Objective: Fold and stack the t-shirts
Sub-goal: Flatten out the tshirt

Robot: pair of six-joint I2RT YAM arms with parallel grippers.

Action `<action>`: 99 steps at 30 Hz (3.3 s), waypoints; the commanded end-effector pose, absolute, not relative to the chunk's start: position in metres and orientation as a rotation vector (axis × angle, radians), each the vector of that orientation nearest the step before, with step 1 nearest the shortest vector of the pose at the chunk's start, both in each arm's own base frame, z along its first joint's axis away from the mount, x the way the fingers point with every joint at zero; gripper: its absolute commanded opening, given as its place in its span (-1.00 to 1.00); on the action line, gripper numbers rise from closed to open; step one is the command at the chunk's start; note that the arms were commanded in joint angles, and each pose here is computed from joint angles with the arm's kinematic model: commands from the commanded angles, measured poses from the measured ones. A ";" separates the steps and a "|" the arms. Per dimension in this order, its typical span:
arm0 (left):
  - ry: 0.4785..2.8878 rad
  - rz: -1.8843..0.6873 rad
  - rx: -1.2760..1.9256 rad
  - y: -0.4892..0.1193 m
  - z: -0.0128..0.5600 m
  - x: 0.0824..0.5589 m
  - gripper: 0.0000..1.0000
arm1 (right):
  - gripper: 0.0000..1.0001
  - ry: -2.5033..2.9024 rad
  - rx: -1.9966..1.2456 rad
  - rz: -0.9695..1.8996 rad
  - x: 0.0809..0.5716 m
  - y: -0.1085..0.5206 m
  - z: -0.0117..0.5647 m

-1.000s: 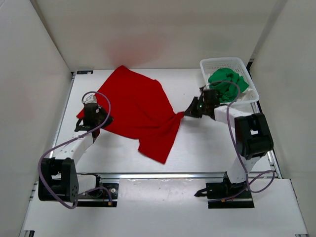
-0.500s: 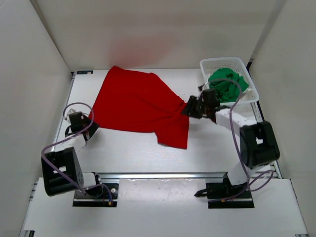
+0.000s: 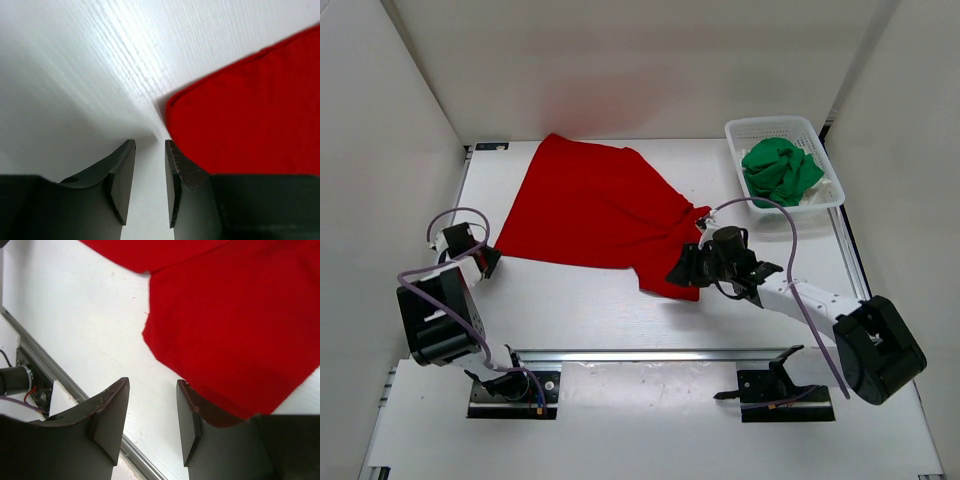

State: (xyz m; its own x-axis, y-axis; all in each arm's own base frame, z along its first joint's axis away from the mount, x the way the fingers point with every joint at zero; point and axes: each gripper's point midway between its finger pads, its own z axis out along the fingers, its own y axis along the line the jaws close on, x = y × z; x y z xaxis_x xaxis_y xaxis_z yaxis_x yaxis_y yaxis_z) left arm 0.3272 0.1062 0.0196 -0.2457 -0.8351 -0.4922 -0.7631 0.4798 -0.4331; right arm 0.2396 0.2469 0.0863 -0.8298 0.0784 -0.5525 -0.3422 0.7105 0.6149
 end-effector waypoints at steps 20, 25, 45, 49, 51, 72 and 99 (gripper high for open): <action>2.009 -0.136 -1.371 0.114 0.008 0.358 -0.48 | -0.13 2.238 -0.254 1.045 0.234 0.244 0.102; 1.995 -0.147 -1.358 0.115 0.011 0.362 -0.83 | -0.06 2.305 -0.172 0.972 0.227 0.225 0.081; 1.913 -0.304 -0.926 0.013 0.094 0.353 -1.00 | -0.25 2.623 0.045 0.558 0.199 0.175 -0.003; 1.902 -0.322 -0.900 0.006 0.097 0.348 -1.00 | -0.43 2.647 0.081 0.540 0.199 0.172 -0.009; 1.890 -0.357 -0.884 0.001 0.103 0.345 -1.00 | -0.51 2.664 0.097 0.527 0.200 0.167 -0.014; 1.960 -0.547 -0.472 -0.077 0.205 0.340 -1.00 | -1.00 2.267 0.092 0.493 0.250 0.150 0.149; 1.783 -0.534 -0.506 -0.010 0.356 0.389 -1.00 | -1.00 1.922 -0.235 0.537 0.446 0.166 0.415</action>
